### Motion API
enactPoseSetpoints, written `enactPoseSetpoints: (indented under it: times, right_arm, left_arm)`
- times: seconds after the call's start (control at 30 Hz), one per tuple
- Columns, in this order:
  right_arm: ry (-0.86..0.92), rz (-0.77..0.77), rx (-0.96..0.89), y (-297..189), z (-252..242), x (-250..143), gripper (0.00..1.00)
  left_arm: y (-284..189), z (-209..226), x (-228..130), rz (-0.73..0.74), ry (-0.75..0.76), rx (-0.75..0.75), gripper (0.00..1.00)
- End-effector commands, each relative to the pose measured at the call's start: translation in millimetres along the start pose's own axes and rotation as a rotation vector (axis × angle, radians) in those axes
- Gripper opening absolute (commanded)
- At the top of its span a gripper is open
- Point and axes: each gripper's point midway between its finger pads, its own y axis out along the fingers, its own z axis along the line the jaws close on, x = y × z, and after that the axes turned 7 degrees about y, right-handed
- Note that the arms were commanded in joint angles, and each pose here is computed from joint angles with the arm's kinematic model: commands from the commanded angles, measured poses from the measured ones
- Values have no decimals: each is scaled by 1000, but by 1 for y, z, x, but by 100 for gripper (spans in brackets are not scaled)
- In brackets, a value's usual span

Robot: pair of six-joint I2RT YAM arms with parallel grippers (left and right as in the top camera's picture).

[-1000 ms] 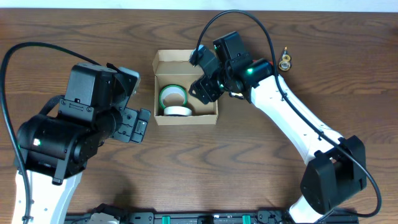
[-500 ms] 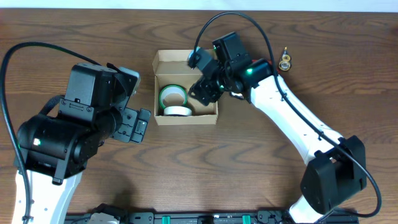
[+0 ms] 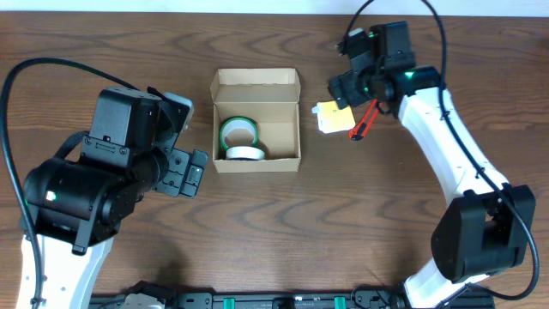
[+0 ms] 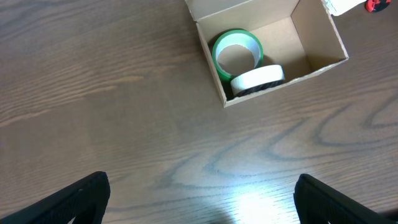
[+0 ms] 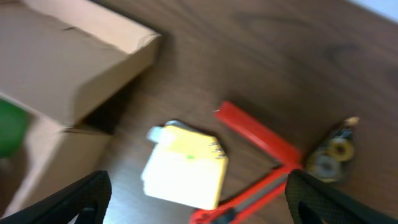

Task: Pack container
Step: 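Release the white roll and raise the right gripper out of the box, then grasp the red-handled tool upright with the right gripper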

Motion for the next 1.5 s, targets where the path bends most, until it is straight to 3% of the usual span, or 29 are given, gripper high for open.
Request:
enactPoseSetpoints:
  times: [0.0,0.3,0.8,1.27,1.47]
  right_arm:
    - [-57,19,-29,13,-23,-4,94]
    - [-133,95,-30,60,-50,-15,98]
    - [-190,195,-42,117,-81,-38,95]
    - [-156,244,26,140,-80,-64,87]
    - [-149,251,56,147,-75,-70,72]
  left_arm:
    - [1,1,0,4,-5,7,95]
    - [1,1,0,4,-5,7,95]
    - [1,1,0,4,-5,7,95]
    - [1,1,0,4,-5,7,95]
    - [1,1,0,4,-5,7,95]
